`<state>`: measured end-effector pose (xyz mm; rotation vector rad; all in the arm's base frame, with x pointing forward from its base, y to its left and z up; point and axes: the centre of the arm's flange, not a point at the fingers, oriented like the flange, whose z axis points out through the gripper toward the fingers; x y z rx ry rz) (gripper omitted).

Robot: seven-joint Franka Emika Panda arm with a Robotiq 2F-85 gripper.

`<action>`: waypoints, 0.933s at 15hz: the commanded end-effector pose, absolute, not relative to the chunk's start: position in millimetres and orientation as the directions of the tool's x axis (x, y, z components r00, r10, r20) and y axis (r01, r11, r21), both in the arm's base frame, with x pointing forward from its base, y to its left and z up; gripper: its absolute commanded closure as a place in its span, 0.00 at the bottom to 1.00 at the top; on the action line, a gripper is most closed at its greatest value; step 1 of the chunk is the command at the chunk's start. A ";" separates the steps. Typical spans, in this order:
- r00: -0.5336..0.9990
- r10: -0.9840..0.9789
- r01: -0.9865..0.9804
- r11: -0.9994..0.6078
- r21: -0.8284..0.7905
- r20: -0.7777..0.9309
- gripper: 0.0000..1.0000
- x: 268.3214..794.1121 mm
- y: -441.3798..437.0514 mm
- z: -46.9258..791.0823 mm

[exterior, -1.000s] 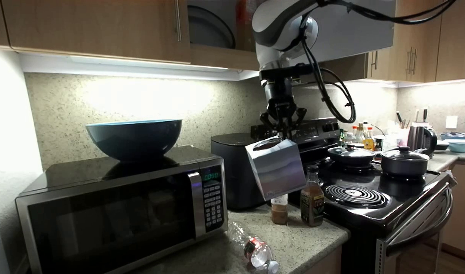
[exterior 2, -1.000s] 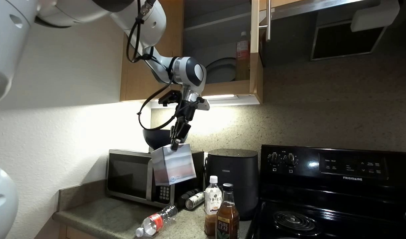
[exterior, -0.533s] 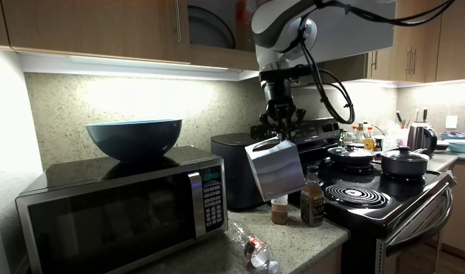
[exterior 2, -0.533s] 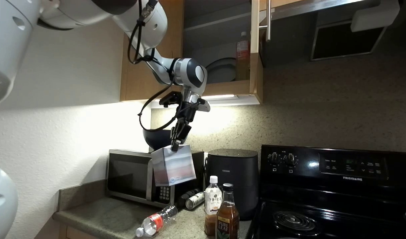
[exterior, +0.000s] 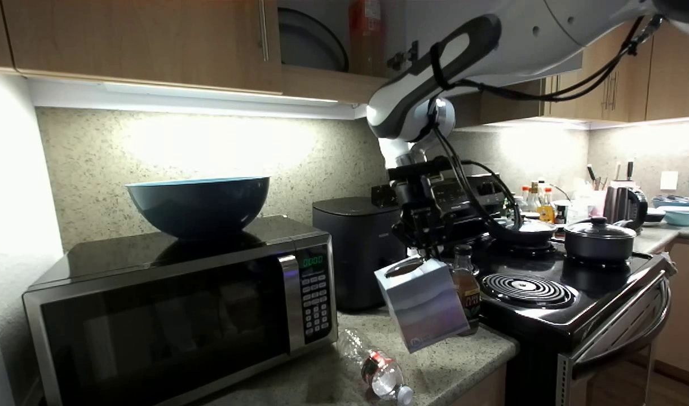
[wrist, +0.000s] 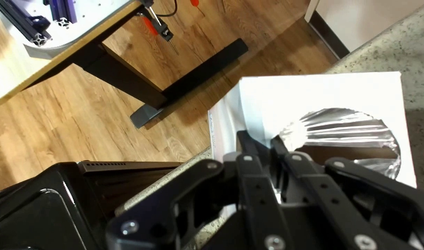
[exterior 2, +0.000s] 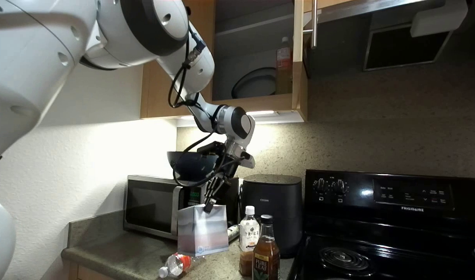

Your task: Pick up the box from the cabinet and put it on the counter

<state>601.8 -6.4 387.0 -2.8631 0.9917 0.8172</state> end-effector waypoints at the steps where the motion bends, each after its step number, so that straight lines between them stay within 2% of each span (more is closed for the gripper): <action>1: 0.645 -0.559 -0.582 -0.801 0.140 -0.521 0.93 612.9 -19.0 366.8; 14: 0.650 -0.572 -0.580 -0.799 0.160 -0.499 0.94 644.8 -32.6 325.5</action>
